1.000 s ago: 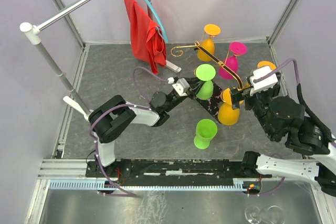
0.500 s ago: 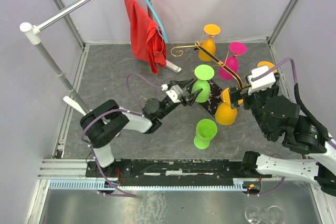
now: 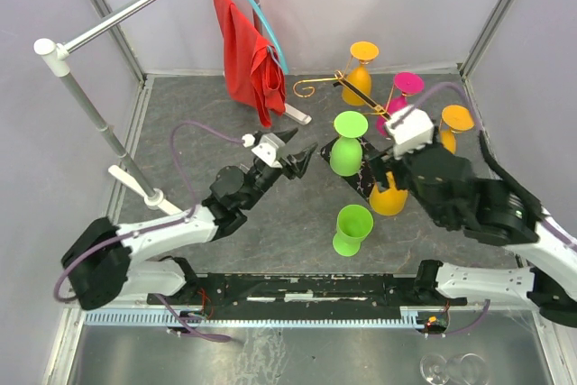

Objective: Place the wine glass upside down on the wine glass rack

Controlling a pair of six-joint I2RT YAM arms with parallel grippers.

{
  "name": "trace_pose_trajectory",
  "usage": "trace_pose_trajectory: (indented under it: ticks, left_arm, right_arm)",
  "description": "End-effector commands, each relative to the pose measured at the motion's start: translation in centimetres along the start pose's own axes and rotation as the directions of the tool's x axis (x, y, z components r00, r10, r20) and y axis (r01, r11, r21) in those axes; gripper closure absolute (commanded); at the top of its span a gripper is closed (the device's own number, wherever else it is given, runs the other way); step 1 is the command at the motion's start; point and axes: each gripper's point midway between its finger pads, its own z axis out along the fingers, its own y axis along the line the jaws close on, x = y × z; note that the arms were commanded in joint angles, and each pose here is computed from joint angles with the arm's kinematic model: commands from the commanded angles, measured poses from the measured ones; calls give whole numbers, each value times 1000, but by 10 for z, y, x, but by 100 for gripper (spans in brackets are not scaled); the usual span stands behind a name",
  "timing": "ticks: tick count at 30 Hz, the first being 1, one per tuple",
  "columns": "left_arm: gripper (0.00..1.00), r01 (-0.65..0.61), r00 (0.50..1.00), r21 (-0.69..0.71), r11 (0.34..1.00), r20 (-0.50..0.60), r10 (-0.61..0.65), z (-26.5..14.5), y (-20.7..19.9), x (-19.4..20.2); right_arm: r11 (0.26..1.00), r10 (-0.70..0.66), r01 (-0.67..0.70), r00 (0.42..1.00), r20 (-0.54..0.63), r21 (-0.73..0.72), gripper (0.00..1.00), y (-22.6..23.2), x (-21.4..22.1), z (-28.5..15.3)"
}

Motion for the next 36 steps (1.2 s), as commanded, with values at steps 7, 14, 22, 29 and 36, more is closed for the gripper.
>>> trace_pose_trajectory:
  ticks: [7, 14, 22, 29, 36]
  left_arm:
    - [33, 79, 964, -299, 951, -219, -149, -52, 52, -35]
    - [32, 90, 942, -390, 916, -265, -206, -73, 67, -57]
    - [32, 125, 939, -413, 902, -243, -241, -85, 71, -73]
    - [32, 142, 945, -410, 901, -213, -247, -93, 73, -82]
    - [32, 136, 946, -413, 900, -215, -242, -96, 74, -83]
  right_arm:
    - [954, 18, -84, 974, -224, -287, 22, 76, 22, -2]
    - [931, -28, -128, 910, -414, -343, 26, 104, 64, -7]
    - [939, -100, -61, 895, -436, -340, 29, 117, 90, 10]
    - [927, -249, 85, 869, -428, -366, 35, 122, 110, 28]
    - [899, -342, 173, 851, -399, -402, 40, 128, 127, 39]
